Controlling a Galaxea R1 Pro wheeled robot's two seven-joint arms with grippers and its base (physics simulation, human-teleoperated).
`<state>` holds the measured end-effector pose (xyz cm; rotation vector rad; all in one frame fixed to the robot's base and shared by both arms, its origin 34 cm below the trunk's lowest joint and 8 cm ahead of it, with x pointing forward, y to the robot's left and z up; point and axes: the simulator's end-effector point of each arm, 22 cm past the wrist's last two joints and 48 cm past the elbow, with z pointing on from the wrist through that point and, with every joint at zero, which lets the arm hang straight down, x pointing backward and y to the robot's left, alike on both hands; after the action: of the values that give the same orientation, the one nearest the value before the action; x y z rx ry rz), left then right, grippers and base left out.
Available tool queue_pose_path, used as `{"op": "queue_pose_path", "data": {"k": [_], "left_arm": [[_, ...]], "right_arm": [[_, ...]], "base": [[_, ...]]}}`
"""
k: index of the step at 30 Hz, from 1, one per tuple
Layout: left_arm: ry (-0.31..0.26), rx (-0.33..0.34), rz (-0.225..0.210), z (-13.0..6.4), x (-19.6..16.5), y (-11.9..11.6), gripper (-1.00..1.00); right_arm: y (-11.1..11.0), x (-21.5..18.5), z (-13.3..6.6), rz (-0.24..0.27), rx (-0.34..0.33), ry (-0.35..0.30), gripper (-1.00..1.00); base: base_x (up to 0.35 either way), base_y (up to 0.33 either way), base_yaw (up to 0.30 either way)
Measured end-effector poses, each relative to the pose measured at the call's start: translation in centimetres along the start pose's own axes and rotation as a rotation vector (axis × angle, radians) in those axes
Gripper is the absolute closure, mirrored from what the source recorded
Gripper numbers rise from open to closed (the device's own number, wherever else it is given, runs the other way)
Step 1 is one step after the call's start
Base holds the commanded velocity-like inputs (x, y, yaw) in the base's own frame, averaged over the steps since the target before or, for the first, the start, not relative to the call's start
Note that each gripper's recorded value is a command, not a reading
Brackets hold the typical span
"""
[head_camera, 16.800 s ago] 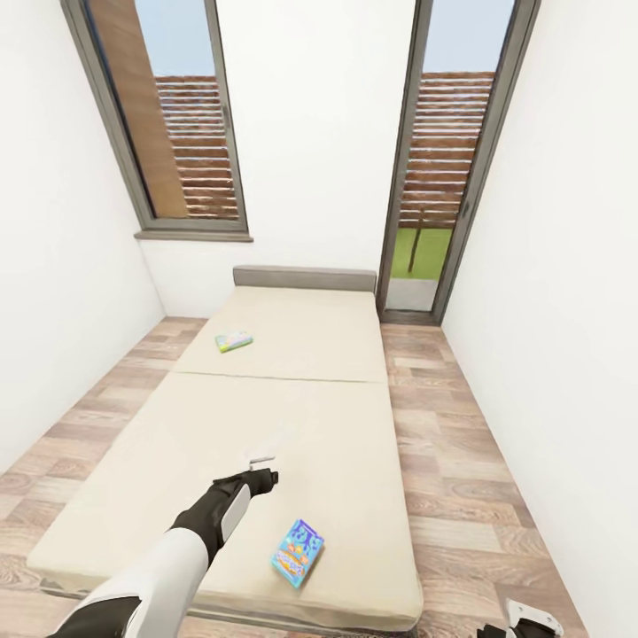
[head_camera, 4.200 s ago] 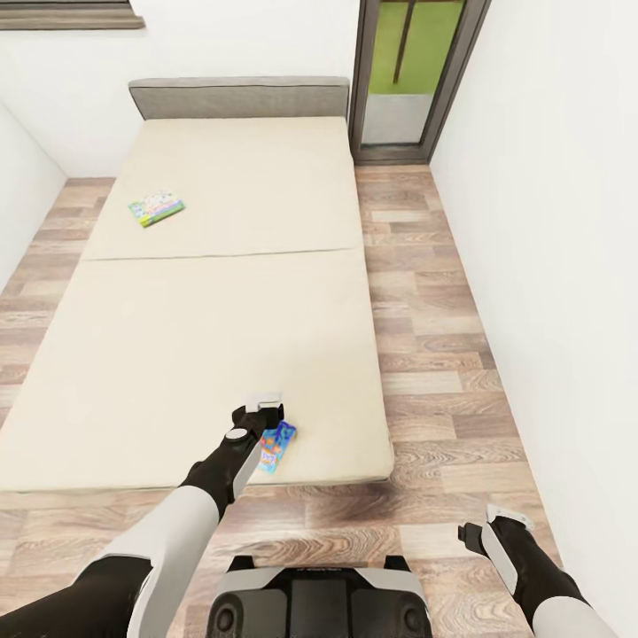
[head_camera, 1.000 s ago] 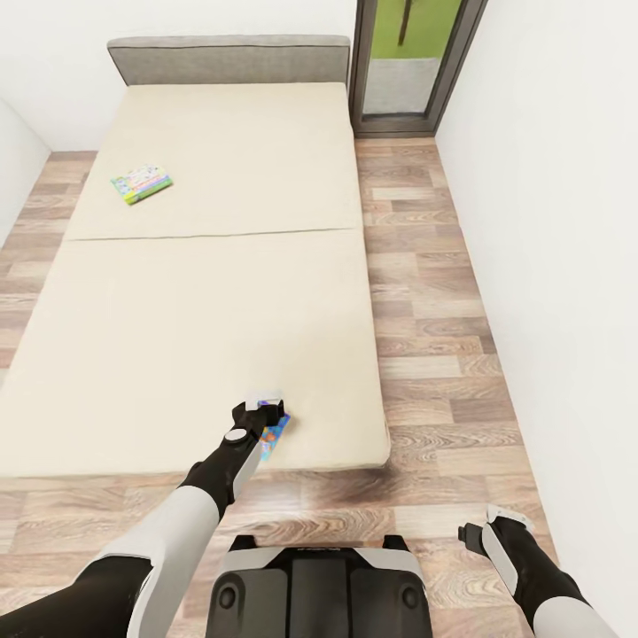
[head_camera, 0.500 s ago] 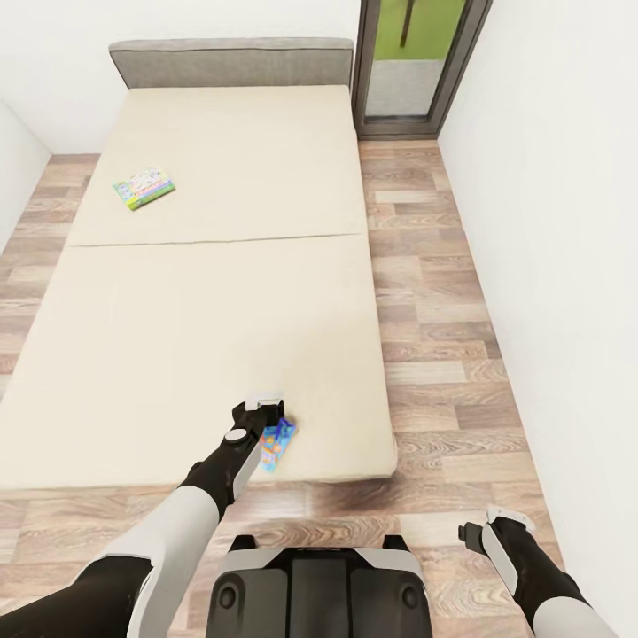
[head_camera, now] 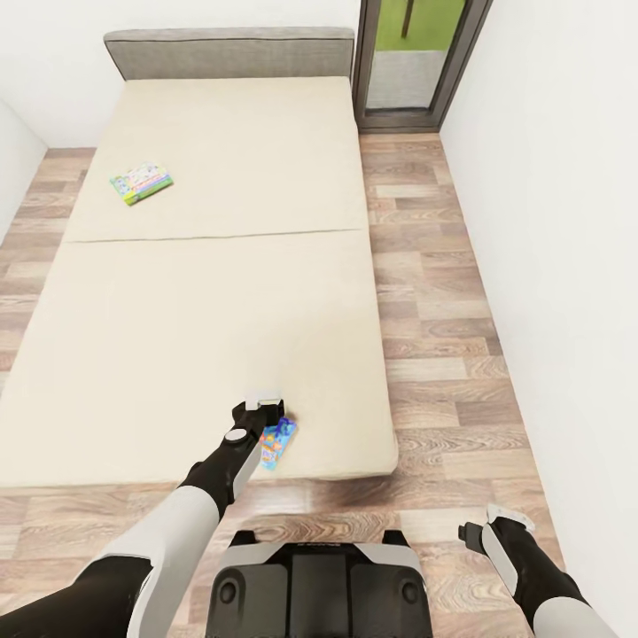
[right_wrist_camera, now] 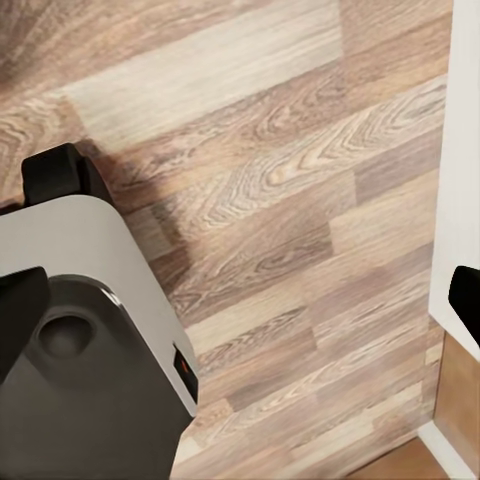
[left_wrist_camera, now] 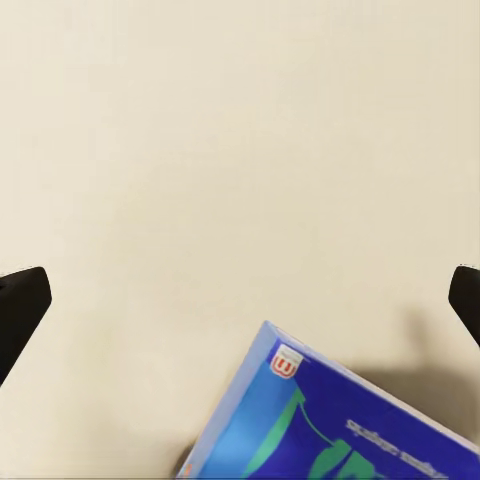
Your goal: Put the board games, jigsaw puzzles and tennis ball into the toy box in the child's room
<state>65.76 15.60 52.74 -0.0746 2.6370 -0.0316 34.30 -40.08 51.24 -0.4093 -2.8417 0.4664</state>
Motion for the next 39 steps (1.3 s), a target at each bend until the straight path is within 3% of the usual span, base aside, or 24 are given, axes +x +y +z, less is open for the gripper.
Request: {"op": "queue_pose_path", "data": {"k": [39], "left_arm": [[0.041,0.001,0.003,0.9,2.7,0.0,-1.00]], "right_arm": [[-0.1,1.7,1.3,-0.010,0.011,0.037,-1.00]], "base": [[-0.018,-0.030,0.000]]}}
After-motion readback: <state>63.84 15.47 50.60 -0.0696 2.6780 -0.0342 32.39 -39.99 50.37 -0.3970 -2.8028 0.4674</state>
